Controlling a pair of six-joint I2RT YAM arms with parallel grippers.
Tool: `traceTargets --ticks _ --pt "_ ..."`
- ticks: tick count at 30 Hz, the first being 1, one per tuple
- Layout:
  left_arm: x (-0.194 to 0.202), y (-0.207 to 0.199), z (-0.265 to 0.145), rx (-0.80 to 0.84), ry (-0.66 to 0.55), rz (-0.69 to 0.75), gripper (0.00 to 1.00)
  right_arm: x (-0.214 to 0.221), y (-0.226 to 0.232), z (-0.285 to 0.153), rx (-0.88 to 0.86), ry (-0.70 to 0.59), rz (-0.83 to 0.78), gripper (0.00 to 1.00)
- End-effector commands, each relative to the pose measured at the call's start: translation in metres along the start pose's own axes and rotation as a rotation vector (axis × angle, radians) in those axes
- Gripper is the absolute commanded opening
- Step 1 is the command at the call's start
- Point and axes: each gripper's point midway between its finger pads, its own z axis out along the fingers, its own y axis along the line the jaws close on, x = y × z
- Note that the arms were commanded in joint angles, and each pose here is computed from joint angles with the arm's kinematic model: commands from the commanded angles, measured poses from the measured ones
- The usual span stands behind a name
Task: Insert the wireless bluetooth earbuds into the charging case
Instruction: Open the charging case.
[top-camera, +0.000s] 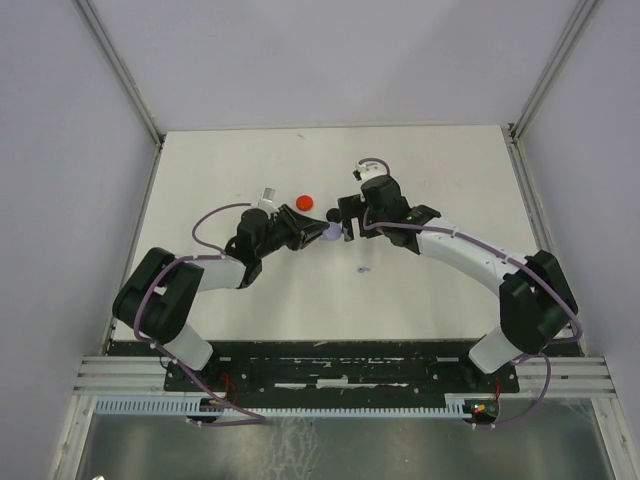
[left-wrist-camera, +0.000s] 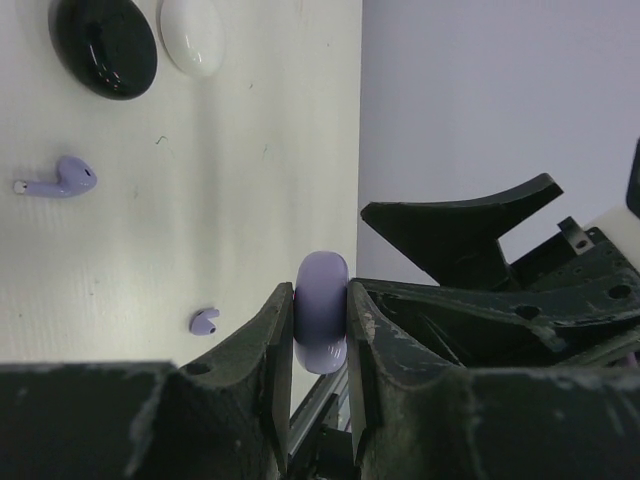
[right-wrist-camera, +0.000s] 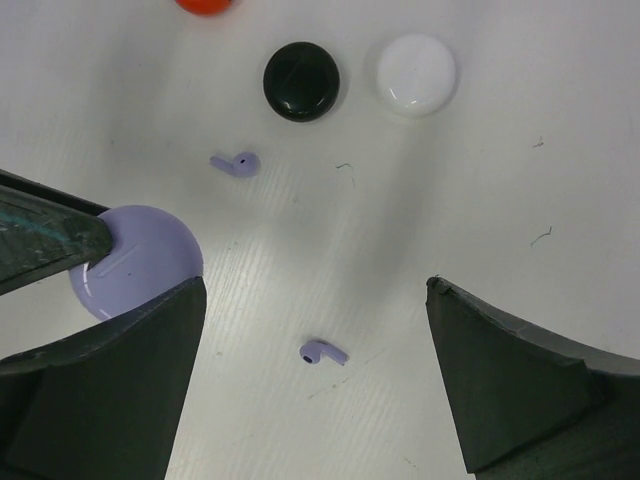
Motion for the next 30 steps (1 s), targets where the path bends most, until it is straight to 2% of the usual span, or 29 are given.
traceTargets --ticks 1,16,30 --pt "-0.005 -0.021 0.005 0.051 -0.010 0.100 0.03 -0.042 0.016 -0.028 -0.056 -0.127 0.010 0.99" --pt "-0.008 -0.041 0.005 0.111 -0.008 0.104 0.03 -0.031 0.024 -0.020 -0.077 -0.090 0.000 0.99" --pt "-0.002 -0.051 0.005 0.182 0.020 0.040 0.03 -0.020 0.024 -0.005 -0.073 -0.066 0.000 0.99"
